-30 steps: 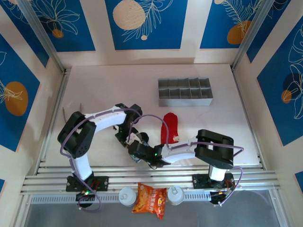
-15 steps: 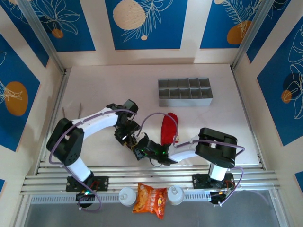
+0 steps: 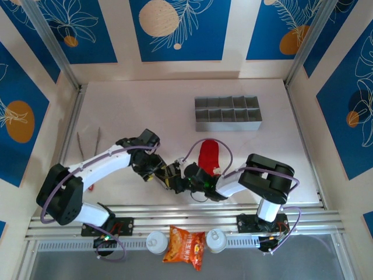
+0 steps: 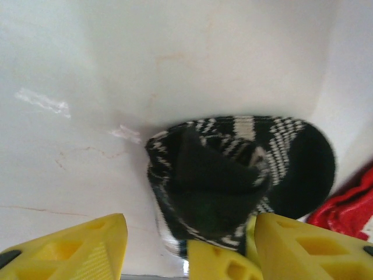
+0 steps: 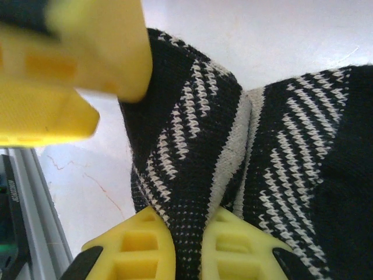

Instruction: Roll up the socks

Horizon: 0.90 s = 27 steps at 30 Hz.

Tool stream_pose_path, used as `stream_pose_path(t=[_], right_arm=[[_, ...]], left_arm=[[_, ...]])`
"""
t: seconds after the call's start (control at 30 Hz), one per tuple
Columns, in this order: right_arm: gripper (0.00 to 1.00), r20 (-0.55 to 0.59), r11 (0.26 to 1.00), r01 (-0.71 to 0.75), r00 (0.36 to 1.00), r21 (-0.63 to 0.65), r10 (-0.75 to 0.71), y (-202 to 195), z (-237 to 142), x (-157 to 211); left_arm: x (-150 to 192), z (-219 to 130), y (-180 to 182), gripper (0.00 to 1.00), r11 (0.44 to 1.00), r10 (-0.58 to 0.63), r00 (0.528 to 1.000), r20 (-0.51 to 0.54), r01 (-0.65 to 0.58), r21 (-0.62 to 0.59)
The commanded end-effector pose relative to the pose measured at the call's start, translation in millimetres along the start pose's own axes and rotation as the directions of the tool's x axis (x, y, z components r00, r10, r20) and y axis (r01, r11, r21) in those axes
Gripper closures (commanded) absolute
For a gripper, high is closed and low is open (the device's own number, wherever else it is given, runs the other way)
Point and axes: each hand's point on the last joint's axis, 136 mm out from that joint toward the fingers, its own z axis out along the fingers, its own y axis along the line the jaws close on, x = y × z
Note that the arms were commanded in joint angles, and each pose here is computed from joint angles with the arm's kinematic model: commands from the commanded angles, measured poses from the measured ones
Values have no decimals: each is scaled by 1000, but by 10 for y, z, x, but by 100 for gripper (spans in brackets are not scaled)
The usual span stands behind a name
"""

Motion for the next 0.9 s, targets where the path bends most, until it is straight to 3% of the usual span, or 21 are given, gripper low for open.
stream_pose_path(t=[0.0,0.33,0.53,0.67,0.87], right_arm=[[100,-375,954,-73,909,290,184,-898,-259,1109],[100,-406,940,-164,870,299,281,-950,-213,1042],[100,-403,925,-198,856,323,324,-1071,-270,1013],[100,-418,926,-226,841,303,342,-1084,-274,979],[100,-448,919,-263,811,295,376,-1101,-274,988]], left_arm=[[78,48,-139,41,995,68,997,-21,-66,75],[134,446,-65,42,994,107,993,-51,-107,7],[63,546,75,44,989,107,994,-22,-108,-103],[-7,435,4,31,993,99,994,36,-96,-73],[-37,391,-58,31,998,68,996,62,-67,-12]])
